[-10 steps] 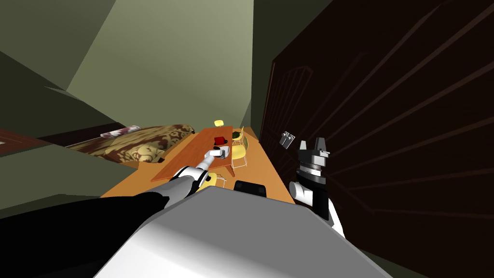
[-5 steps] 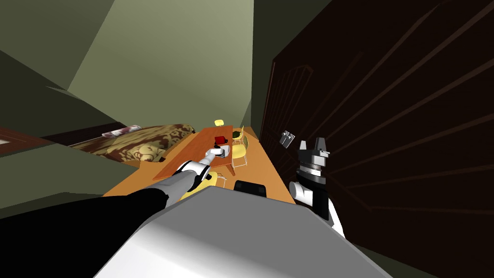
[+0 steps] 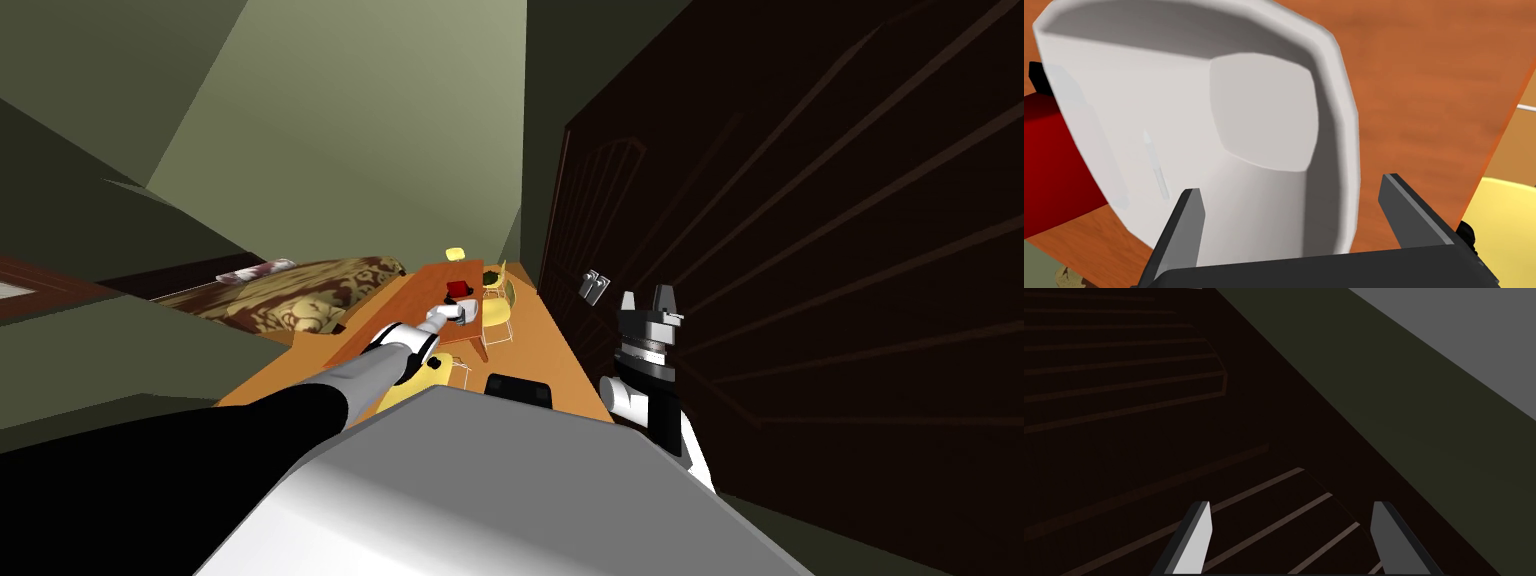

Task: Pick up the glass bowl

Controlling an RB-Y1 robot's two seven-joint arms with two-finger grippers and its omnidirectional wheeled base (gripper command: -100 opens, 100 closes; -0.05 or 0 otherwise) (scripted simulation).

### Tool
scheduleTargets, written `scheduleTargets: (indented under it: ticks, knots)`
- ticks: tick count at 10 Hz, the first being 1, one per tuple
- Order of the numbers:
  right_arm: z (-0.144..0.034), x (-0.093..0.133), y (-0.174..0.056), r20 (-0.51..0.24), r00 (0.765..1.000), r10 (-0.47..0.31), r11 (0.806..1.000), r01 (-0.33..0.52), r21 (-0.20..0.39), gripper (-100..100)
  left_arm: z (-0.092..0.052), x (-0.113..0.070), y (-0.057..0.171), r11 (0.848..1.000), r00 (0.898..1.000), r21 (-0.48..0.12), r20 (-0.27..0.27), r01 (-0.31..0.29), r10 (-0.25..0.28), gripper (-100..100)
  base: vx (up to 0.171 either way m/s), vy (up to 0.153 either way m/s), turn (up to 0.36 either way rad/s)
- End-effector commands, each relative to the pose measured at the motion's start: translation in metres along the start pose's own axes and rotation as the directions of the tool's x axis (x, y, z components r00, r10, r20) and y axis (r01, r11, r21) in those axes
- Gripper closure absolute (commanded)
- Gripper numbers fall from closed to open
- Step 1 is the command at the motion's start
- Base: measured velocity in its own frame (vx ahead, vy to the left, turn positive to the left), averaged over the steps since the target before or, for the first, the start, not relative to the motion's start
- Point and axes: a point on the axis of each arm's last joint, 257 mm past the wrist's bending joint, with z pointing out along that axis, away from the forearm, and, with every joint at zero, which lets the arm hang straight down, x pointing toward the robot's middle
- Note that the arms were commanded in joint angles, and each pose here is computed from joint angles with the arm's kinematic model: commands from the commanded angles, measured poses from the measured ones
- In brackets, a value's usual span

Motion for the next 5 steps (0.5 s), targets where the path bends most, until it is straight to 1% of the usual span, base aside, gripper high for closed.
scheduleTargets:
  ticks: [1,2,3,4,5]
  knots:
    - [0.0,0.0,0.0,0.0,1.0,0.0,1.0,0.0,0.0,0,-0.0022,-0.0036,-0.0033,1.0,1.0,-0.014,0.018,0.011,-0.01,-100,-0.058,0.001,-0.004]
    - [0.0,0.0,0.0,0.0,1.0,0.0,1.0,0.0,0.0,0,-0.0009,-0.0074,0.0023,1.0,1.0,-0.026,0.025,0.015,-0.014,-100,-0.023,0.002,0.0]
    - [0.0,0.0,0.0,0.0,1.0,0.0,1.0,0.0,0.0,0,-0.0009,-0.0051,-0.0004,1.0,1.0,-0.016,0.019,0.01,-0.009,-100,-0.005,0.0,0.001]
    - [0.0,0.0,0.0,0.0,1.0,0.0,1.0,0.0,0.0,0,-0.0008,-0.0056,0.0003,1.0,1.0,-0.018,0.021,0.011,-0.011,100,0.0,0.0,0.0]
    - [0.0,0.0,0.0,0.0,1.0,0.0,1.0,0.0,0.0,0,-0.0008,-0.0055,0.0002,1.0,1.0,-0.018,0.02,0.011,-0.011,100,-0.006,-0.003,0.005]
